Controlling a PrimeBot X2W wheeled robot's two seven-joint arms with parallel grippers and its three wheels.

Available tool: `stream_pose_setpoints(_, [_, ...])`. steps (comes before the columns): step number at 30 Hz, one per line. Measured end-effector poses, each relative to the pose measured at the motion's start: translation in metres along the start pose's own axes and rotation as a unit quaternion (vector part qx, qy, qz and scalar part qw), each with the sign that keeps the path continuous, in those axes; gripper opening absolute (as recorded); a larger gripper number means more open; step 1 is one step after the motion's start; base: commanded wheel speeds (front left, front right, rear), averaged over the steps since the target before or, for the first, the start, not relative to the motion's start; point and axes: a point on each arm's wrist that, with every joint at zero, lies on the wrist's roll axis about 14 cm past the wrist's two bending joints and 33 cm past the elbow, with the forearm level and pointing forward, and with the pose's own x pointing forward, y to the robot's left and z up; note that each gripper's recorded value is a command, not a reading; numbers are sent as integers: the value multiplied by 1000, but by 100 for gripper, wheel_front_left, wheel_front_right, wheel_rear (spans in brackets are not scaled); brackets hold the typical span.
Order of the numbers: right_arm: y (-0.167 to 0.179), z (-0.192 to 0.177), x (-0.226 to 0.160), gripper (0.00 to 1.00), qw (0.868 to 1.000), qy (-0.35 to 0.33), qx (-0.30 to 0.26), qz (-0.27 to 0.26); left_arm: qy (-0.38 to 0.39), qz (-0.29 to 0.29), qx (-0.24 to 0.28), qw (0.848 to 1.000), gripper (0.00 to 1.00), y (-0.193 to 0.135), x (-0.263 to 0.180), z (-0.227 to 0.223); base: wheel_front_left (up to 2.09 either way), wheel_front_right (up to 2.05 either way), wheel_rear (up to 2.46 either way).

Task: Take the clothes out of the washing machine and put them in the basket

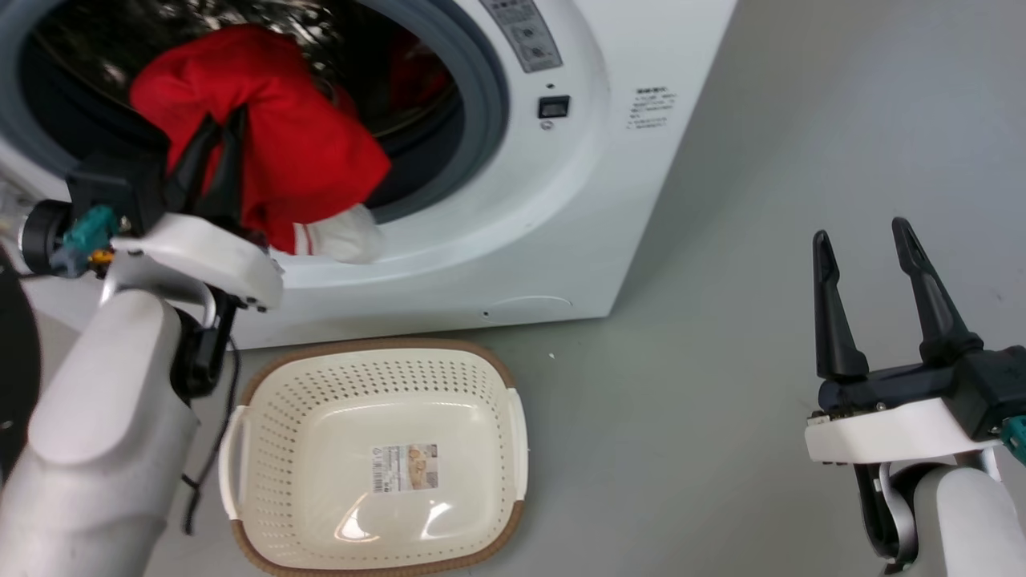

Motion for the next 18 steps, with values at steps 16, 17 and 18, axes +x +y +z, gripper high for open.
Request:
stream_pose_setpoints(16, [20, 22, -3, 100, 999, -28, 13, 25, -27, 12, -48, 998, 0, -26, -102, 21, 0, 0, 0])
stream_pose_setpoints(17, [21, 21, -3, 100, 999, -27, 13, 26, -9, 15, -57, 998, 0, -26, -105, 12, 0, 0, 0])
stream_pose_setpoints(18, [21, 20, -2, 100, 999, -26, 13, 26, 10, 15, -61, 998, 0, -27, -109, 2, 0, 0, 0])
